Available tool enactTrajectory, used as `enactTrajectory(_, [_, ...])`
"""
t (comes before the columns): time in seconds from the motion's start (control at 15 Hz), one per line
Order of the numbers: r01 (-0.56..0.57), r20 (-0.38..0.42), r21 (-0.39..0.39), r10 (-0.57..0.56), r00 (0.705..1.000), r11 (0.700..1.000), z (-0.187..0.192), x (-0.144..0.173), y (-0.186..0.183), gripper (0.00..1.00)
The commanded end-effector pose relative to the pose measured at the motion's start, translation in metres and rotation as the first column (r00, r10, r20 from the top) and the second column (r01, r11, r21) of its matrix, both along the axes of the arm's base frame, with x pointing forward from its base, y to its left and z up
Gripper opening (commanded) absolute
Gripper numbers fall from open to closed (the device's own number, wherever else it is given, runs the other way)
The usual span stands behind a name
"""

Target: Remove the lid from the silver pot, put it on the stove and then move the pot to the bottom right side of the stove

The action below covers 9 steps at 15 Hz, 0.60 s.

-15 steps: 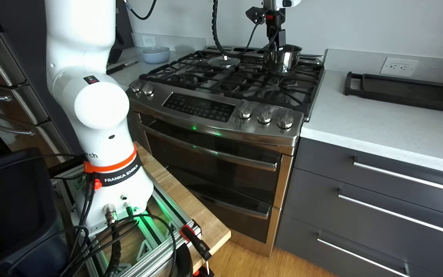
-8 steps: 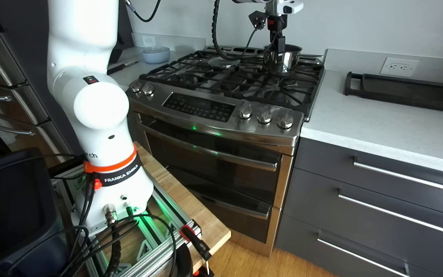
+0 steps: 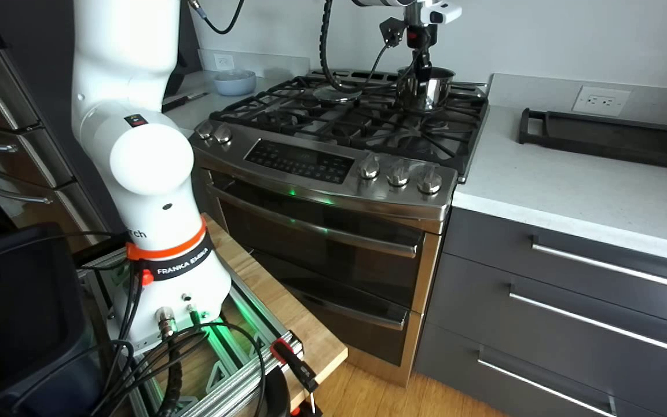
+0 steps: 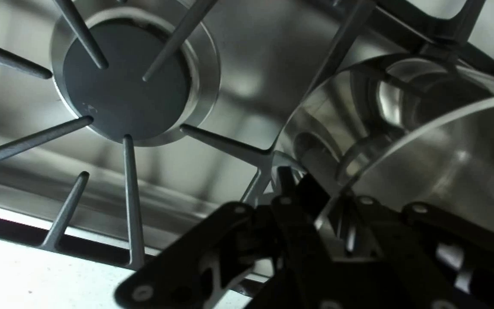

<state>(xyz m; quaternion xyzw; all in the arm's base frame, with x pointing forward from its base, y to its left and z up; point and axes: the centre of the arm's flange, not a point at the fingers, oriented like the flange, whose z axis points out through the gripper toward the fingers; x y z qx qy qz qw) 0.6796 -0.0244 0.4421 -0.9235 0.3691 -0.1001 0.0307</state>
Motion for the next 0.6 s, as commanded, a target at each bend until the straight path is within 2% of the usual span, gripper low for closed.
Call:
enactTrajectory(0.0, [0.045,0.018,0.016,-0.046,0.999,0.999,-0.002,0.002,-0.01,0.0])
enactTrajectory(0.53, [0.062,0.028,0.012,-0.062,0.998,0.998,0.002,-0.006,-0.026,0.01])
